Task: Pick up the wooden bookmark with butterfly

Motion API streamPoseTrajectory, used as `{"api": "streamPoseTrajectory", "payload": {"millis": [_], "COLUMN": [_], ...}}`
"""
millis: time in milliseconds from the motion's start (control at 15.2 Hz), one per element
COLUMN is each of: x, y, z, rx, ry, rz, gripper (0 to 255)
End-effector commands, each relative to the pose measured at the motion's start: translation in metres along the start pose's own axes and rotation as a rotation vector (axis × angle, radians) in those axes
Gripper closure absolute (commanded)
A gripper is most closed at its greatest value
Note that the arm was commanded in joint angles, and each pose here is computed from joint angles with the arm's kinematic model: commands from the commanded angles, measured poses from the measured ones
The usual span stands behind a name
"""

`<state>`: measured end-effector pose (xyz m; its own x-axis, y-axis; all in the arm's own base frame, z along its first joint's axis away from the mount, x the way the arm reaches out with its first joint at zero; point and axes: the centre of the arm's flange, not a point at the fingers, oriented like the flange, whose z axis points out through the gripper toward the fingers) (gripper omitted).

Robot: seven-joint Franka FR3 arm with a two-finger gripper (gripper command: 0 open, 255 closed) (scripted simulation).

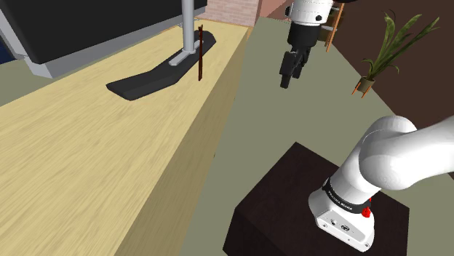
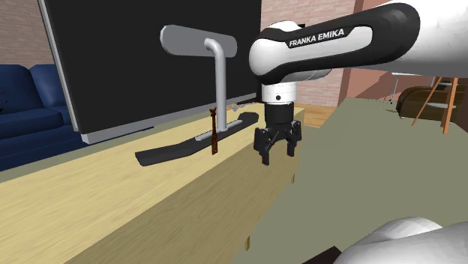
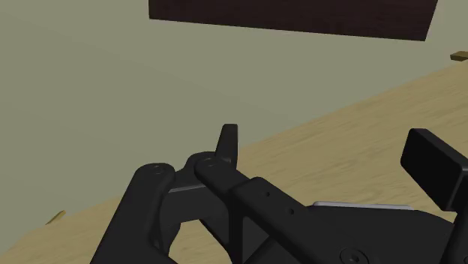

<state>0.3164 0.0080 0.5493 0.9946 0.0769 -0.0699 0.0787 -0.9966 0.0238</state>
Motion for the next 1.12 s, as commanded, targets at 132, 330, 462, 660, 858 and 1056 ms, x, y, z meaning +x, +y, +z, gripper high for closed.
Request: {"api": "streamPoseTrajectory", "payload": {"millis": [132,330,462,660,858,1056], "x": [0.018,0.046,0.064,0.09,0.116,0.14], "y": [0.002,0.003,0.004,0.003,0.001,-0.002], "z": [-0.002,-0.008,-0.013,-0.022,-0.032,-0.045], "rx": [-0.008,-0.021,-0.029,-0.042,-0.055,-0.067], "ry": [0.05,0.125,0.175,0.25,0.325,0.4], "rz": [-0.03,-0.076,-0.106,-0.152,-0.198,-0.243], "gripper": [0,0,0,0,0,0]}}
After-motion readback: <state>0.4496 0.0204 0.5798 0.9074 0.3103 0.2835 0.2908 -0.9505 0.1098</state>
